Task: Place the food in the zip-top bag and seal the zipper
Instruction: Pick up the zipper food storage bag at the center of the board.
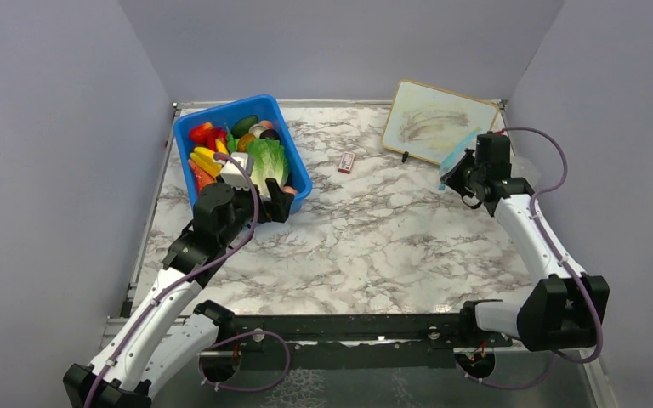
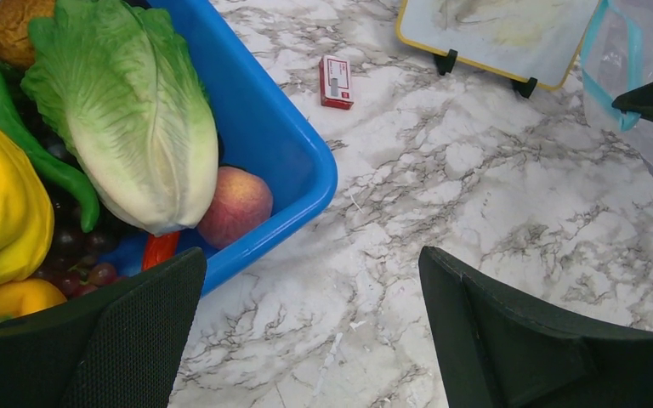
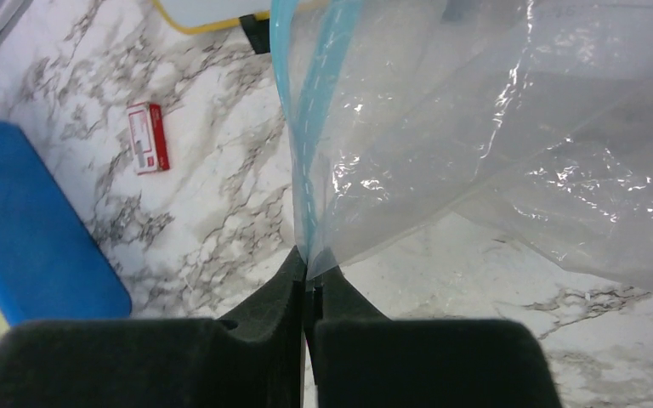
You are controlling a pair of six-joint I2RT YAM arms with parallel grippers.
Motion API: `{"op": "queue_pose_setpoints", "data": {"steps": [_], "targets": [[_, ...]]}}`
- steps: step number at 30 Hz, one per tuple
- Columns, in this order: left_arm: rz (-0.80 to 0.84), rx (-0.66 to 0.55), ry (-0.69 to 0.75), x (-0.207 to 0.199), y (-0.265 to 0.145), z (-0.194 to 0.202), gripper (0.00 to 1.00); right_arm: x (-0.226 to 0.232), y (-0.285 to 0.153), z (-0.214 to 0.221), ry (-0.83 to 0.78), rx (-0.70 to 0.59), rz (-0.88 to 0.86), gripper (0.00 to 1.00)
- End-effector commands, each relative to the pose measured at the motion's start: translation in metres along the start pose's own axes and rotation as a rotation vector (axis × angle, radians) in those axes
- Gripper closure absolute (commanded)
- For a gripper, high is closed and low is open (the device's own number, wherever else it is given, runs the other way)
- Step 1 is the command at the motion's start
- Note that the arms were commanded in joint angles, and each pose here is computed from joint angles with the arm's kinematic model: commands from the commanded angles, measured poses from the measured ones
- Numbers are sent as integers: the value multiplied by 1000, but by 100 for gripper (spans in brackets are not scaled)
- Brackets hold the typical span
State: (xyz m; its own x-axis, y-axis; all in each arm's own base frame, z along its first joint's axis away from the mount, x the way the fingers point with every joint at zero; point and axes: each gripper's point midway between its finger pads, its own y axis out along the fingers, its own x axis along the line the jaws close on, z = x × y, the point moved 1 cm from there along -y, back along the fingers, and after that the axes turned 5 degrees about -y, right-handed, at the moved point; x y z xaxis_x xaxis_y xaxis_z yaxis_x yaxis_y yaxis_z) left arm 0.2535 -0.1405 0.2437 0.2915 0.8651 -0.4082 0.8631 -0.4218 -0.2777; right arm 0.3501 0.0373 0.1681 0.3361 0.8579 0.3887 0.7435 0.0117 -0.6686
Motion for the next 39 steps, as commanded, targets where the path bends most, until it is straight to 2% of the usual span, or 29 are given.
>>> {"op": "queue_pose_setpoints", "data": {"steps": [1,4,8,14,23,31,39], "targets": [[74,1,-14,-13,4,1,0,14,-25,12,-141,63,-139,99],[122,-16,-35,-23,5,-5,0,28,-50,14,-209,68,-243,99],[190,-21,-30,-38,4,-15,1,59,-91,18,-294,41,-484,99],[262,21,-17,-56,9,-22,5,84,-138,24,-399,23,-704,99],[393,80,-104,-84,10,-24,6,121,-196,62,-513,79,-1117,99],[554,132,-271,-117,3,-30,12,142,-214,90,-588,138,-1268,99],[611,333,-472,-130,18,-6,21,167,-213,109,-606,160,-1312,99]]}}
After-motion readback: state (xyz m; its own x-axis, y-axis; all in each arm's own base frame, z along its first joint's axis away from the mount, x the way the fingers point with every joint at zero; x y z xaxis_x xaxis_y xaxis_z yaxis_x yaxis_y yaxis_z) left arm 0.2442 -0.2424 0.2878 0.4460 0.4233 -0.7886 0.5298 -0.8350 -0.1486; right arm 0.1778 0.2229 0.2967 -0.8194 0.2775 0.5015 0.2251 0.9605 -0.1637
